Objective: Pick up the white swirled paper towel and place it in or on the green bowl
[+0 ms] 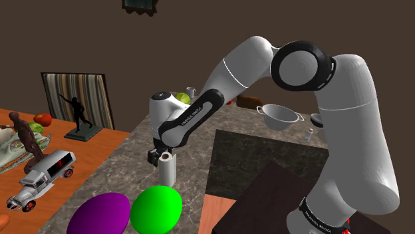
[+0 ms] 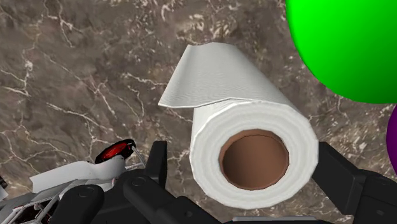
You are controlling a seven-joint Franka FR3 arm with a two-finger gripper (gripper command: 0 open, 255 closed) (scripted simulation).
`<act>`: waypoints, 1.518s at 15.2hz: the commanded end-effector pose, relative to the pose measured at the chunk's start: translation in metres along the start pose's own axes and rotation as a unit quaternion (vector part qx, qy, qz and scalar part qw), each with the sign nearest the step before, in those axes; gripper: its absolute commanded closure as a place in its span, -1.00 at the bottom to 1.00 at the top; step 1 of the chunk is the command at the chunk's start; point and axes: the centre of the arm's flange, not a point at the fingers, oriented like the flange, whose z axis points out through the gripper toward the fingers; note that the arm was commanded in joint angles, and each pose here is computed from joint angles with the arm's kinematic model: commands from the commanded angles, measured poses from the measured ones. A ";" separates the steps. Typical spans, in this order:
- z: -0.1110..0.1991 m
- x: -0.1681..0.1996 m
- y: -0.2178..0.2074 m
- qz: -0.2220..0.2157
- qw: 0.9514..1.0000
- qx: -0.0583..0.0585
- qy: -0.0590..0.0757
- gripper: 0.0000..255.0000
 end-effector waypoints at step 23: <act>-0.058 0.003 0.003 0.000 1.000 0.000 0.000 1.00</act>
